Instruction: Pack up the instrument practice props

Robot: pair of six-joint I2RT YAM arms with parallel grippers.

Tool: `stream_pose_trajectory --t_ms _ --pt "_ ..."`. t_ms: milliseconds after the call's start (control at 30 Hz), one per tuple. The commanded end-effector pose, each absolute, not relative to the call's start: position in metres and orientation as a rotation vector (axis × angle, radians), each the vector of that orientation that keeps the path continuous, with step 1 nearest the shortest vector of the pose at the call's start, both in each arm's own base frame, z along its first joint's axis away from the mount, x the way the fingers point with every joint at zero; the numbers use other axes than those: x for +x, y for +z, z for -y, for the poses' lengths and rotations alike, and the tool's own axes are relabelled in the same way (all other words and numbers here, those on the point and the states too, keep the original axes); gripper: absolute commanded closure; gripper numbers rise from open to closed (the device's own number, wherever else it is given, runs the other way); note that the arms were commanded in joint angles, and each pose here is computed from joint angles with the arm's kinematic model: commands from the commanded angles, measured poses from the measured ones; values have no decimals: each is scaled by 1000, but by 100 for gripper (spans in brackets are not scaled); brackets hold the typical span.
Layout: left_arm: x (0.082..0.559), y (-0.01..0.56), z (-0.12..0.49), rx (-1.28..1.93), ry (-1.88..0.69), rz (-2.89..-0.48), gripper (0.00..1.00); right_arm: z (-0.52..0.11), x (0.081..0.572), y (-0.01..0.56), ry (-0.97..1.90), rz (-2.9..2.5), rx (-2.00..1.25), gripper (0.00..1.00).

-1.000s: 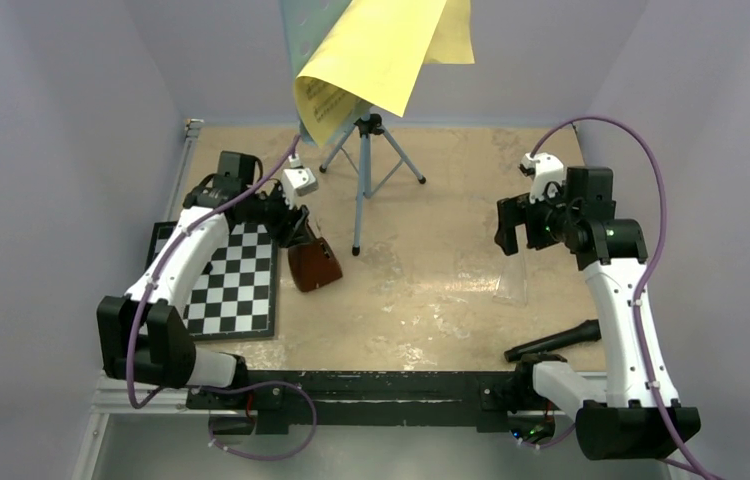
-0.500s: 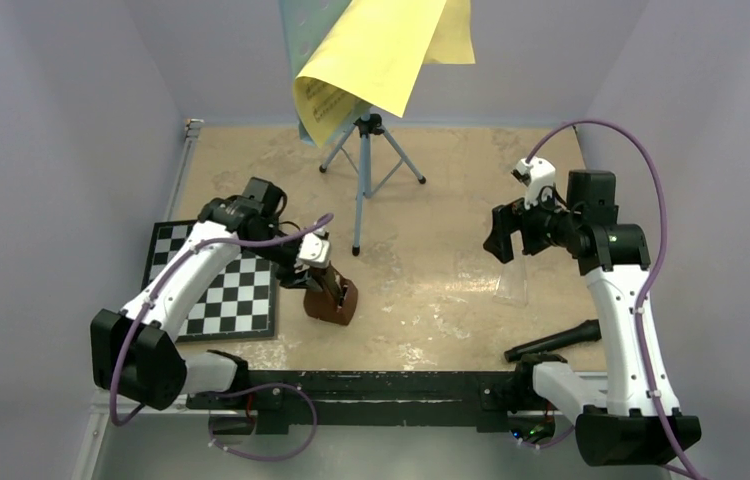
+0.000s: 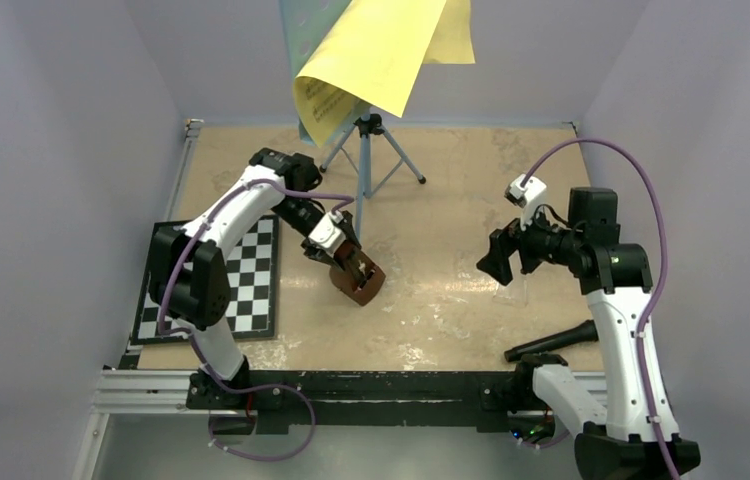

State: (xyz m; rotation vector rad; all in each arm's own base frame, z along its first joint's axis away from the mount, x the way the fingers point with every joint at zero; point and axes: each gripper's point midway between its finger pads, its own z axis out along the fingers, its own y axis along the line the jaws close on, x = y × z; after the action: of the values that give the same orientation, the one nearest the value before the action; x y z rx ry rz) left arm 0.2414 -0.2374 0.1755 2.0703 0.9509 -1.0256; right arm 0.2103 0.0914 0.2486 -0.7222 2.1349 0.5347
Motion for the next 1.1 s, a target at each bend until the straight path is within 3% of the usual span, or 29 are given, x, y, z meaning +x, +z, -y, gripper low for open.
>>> stream_pose_trajectory --t_ms 0,100,200,267,300,333,733,867,1067 --pt "213 213 254 2031 -1107 -753 100 -105 204 249 612 -2039 -838 6" --pt "208 203 251 2070 -1122 -773 91 -109 208 248 629 -2007 -856 5" --pt "207 197 249 2089 -1137 -815 72 -111 214 249 647 -2009 -858 5" --pt "207 194 247 2102 -1143 -855 40 -112 217 250 663 -2008 -861 4" --pt "207 194 247 2104 -1140 -867 9 -113 218 249 673 -2012 -855 3" --pt "208 194 247 2108 -1135 -868 2 -114 221 250 683 -2011 -845 2" --pt "211 214 249 2007 -953 -905 1 -134 217 245 745 -1839 -1022 2" --pt "213 194 245 1987 -866 -939 1 -155 218 234 778 -1824 -1135 4" --pt "238 183 252 1927 -839 -1052 7 -195 227 224 840 -1758 -1275 7"
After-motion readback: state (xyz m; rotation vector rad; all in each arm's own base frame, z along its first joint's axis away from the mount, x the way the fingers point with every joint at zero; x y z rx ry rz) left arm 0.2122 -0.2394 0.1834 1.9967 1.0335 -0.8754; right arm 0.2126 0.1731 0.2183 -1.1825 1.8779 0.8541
